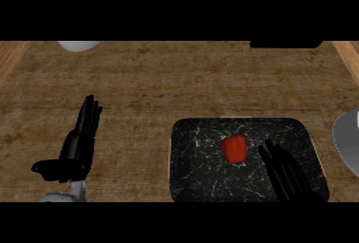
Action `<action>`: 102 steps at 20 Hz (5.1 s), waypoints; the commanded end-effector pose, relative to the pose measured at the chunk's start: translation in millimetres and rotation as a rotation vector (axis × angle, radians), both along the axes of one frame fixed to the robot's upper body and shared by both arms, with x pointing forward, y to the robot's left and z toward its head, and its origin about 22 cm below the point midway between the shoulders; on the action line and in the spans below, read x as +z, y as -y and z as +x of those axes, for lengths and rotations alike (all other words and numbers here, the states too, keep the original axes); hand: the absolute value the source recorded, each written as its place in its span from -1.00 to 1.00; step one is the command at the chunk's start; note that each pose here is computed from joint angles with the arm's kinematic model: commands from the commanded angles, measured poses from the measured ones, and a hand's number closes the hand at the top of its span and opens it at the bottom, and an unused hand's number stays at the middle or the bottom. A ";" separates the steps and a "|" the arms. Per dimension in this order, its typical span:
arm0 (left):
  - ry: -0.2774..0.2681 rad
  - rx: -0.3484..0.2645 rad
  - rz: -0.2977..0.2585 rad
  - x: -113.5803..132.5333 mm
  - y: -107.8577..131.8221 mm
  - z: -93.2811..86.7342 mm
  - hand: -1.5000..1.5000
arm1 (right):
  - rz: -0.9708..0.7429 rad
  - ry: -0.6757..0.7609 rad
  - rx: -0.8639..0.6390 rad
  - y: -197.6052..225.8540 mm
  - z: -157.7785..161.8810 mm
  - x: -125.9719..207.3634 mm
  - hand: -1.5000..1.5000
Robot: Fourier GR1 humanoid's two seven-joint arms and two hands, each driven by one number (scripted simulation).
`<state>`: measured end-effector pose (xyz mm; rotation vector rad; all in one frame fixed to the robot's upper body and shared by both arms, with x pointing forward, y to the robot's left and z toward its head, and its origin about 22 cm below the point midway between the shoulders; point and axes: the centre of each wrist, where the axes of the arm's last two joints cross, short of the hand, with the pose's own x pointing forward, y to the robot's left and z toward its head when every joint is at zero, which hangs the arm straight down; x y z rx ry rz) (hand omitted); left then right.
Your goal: Pick the bell pepper from the tray and place it in the pot
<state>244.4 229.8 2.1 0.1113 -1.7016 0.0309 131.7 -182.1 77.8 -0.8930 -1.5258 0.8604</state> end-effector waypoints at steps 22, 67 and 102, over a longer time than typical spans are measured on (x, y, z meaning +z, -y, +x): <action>-0.017 0.001 -0.012 15.5 6.3 -19.4 0.00 | -0.080 -0.181 -0.064 -23.7 72.5 -48.4 -1.00; -0.004 -0.003 -0.012 -7.3 -0.4 0.6 0.00 | -0.266 0.182 -0.639 -82.5 98.8 60.1 1.00; -0.006 -0.006 0.003 11.6 8.0 -9.2 0.00 | -0.175 -0.109 -0.918 245.5 61.9 2.3 1.00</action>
